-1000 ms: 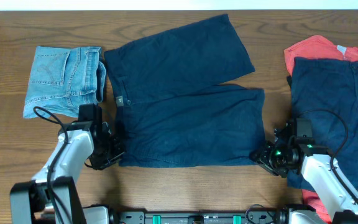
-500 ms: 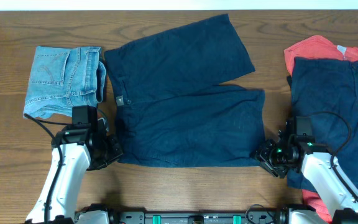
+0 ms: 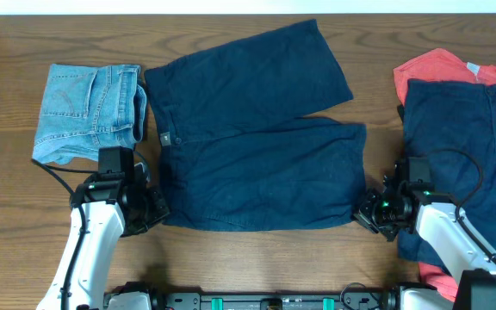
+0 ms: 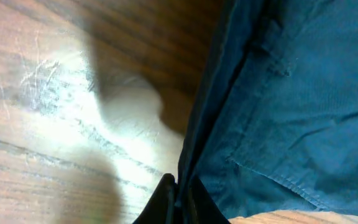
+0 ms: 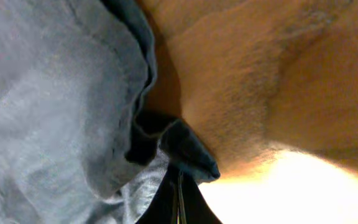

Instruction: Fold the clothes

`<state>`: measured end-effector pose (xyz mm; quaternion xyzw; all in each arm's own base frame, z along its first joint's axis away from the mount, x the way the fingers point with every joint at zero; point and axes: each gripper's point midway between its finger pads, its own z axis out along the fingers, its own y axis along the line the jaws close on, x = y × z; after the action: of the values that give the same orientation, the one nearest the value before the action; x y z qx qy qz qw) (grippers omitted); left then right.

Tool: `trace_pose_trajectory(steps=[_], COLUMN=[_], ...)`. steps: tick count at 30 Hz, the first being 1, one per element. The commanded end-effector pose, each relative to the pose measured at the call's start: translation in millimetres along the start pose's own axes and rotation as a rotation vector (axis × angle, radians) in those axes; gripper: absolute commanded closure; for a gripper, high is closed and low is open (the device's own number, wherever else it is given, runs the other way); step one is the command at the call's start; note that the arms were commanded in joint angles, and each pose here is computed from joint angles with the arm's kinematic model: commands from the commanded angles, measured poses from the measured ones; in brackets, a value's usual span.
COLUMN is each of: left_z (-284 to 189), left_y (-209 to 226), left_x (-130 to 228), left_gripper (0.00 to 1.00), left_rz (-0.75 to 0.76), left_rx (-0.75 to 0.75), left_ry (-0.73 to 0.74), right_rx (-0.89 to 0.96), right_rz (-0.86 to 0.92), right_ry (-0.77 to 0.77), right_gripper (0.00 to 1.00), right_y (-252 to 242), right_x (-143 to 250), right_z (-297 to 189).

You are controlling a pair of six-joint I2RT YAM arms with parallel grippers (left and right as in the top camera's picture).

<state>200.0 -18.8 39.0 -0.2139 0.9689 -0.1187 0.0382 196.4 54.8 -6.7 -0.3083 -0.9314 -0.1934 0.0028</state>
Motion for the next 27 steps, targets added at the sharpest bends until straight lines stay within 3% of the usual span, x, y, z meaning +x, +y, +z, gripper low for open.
trace_pose_trajectory(steps=[1,9,11,12,13,16,20,23,27], left_z=[-9,-32,-32,-32,-32,-32,-32,-32,-32], left_y=[-1,-7,-7,-7,-7,-7,-7,-8,-8], left_x=[-2,-2,-2,-2,-2,-2,-4,-5,-6], left_gripper=[0.94,0.94,0.94,0.94,0.94,0.94,0.94,0.94,0.94], left_rz=[0.018,0.016,0.016,0.016,0.016,0.017,0.018,0.019,0.02], left_rx=[-0.008,-0.018,-0.017,-0.017,-0.018,-0.017,-0.015,-0.013,-0.012], left_ry=[-0.004,0.021,0.021,0.021,0.021,0.02,0.013,0.008,0.004], right_rx=[0.072,0.137,0.13,0.134,0.14,0.16,0.196,0.107,0.04], right_rz=[-0.117,-0.164,-0.165,-0.157,-0.146,-0.091,-0.016,-0.022,-0.039], right_ry=[-0.024,-0.142,-0.142,-0.129,-0.109,-0.042,0.033,0.068,0.05], right_gripper=[0.99,0.98,0.85,0.69,0.6,0.52,0.48,0.45,0.5], right_y=[-7,4,4,3,0,-12,-35,-28,-21], right_x=[-6,-18,-16,-13,-10,4,22,28,24], right_z=[-12,-70,-71,-70,-67,-54,-28,-8,4])
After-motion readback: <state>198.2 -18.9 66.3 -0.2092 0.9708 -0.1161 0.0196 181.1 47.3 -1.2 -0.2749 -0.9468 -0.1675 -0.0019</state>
